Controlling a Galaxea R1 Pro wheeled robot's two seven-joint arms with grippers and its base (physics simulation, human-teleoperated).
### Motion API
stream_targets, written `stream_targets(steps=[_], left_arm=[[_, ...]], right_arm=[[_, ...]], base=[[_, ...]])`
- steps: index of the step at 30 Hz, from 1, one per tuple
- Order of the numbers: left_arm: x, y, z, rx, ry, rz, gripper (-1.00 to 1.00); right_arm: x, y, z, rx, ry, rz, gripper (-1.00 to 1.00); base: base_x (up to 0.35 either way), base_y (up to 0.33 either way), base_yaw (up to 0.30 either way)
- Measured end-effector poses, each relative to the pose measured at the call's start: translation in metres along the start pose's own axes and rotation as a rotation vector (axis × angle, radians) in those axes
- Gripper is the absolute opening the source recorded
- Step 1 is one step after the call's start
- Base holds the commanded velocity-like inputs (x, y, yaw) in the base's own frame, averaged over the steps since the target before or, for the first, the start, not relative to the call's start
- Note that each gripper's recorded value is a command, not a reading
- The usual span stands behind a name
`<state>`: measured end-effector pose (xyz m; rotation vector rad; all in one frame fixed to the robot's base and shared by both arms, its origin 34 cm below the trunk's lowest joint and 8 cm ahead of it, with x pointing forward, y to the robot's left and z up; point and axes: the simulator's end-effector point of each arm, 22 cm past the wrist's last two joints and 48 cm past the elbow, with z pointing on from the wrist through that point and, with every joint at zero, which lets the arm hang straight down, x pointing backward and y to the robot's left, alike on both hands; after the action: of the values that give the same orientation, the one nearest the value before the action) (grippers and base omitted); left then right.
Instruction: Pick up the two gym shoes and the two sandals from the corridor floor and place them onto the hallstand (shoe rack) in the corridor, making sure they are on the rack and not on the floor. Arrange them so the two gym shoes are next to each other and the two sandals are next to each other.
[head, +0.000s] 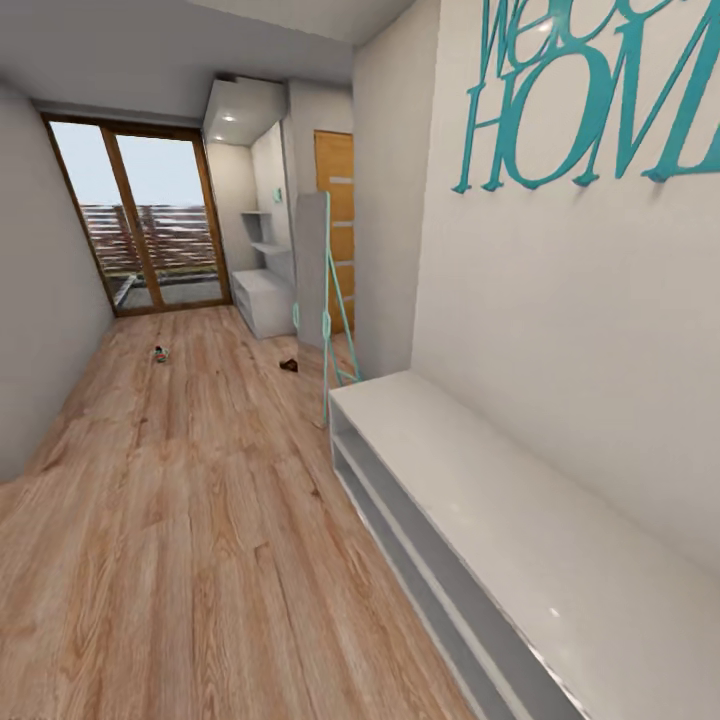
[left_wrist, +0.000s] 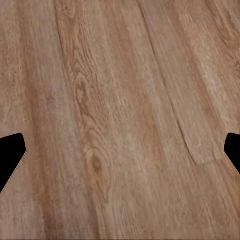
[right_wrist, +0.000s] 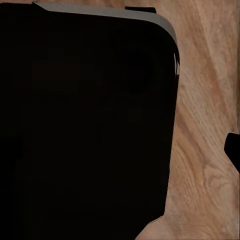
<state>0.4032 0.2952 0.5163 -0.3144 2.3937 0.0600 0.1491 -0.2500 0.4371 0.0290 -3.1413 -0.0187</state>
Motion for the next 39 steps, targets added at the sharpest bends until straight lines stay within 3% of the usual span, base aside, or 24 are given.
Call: stream_targets(steps=[16,39], left_arm=[[0.0018,0.0007,-0.0002,-0.002,0.004,-0.001,1.0],[0.0018,0.0008,-0.0002,-0.002,0.004,-0.002,1.0]], right_arm=[[0.0014,0.0,0.0,0.0,0.004,0.0,1.0],[0.0014,0.0004,0.0001,-0.001,0.004,0.0,1.0]], base=[[0.336,0.011,0.292],[0.285,0.188,0.298]])
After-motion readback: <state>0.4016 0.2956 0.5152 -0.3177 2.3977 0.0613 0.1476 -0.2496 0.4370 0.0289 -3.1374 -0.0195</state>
